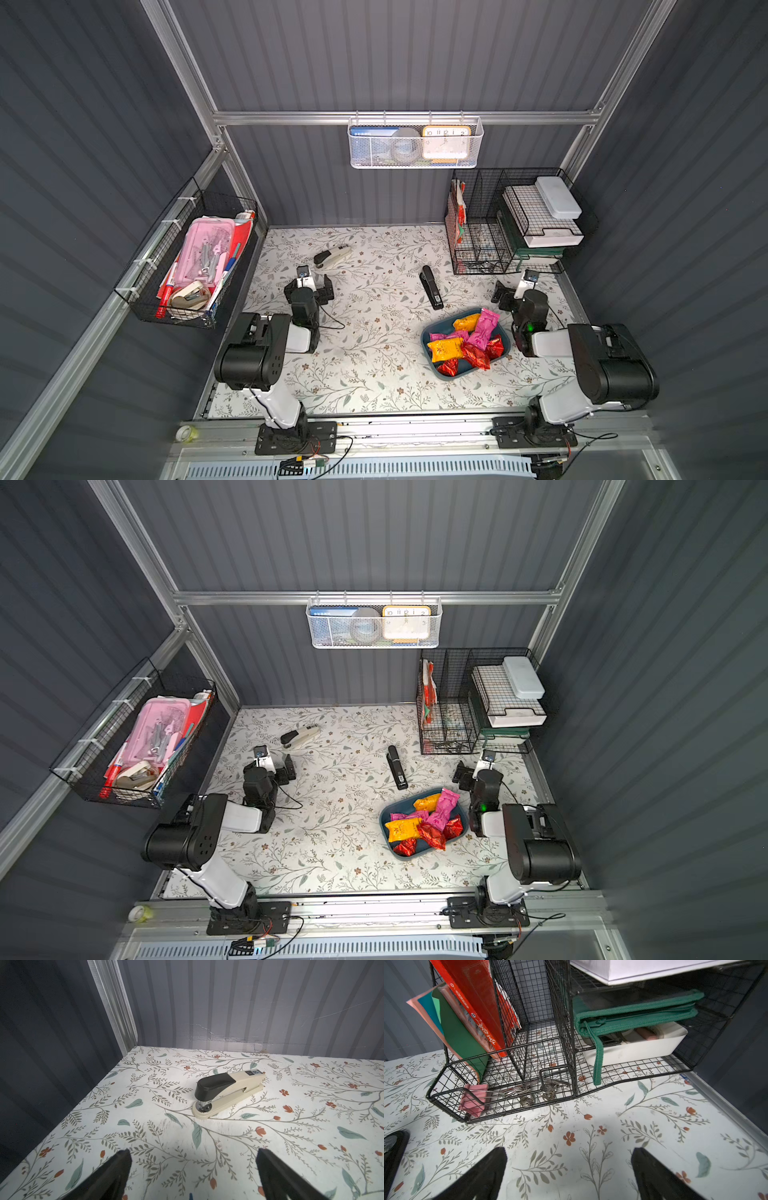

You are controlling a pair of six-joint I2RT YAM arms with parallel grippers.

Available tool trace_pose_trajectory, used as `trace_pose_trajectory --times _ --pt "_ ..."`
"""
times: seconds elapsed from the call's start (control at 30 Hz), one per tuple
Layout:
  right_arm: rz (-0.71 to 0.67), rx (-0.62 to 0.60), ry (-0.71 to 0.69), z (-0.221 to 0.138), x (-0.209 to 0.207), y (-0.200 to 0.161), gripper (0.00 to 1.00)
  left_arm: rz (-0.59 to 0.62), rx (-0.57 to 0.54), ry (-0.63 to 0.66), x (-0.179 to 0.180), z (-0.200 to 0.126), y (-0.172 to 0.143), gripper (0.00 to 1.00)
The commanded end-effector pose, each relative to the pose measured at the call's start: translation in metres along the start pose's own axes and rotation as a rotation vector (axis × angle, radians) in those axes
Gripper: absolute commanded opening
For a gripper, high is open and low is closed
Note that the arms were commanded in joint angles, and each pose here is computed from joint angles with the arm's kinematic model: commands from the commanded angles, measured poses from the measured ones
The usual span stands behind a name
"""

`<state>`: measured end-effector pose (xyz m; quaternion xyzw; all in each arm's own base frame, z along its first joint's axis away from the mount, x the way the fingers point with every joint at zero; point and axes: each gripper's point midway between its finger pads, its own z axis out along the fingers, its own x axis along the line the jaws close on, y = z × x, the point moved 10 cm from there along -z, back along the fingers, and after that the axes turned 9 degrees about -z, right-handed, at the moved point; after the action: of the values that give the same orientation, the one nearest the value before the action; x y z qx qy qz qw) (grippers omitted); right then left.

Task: Take the tea bags out of the storage box
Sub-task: Pick up the storage box at the center of the board.

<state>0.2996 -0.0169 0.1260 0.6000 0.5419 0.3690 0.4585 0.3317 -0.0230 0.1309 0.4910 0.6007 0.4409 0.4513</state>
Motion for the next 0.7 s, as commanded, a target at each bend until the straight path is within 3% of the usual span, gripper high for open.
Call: trace_pose_trajectory --times 0.0,0.4,0.57,0.67 --pt "-0.009 -0.002 0.012 0.001 0.002 0.001 0.99 0.005 -0.036 -0.009 -0.001 0.002 0.009 0.99" --pt "-0.007 -0.013 0.01 -0.001 0.002 0.002 0.99 0.003 -0.044 -0.014 -0.002 0.001 0.01 0.99" --pt "-0.011 -0.11 0.002 -0.034 -0.001 0.026 0.99 0.011 0.005 0.008 -0.005 0.005 0.037 0.99" --pt "0.015 -0.098 -0.005 -0.057 -0.005 0.043 0.99 0.007 -0.031 -0.013 -0.007 -0.006 0.052 0.99"
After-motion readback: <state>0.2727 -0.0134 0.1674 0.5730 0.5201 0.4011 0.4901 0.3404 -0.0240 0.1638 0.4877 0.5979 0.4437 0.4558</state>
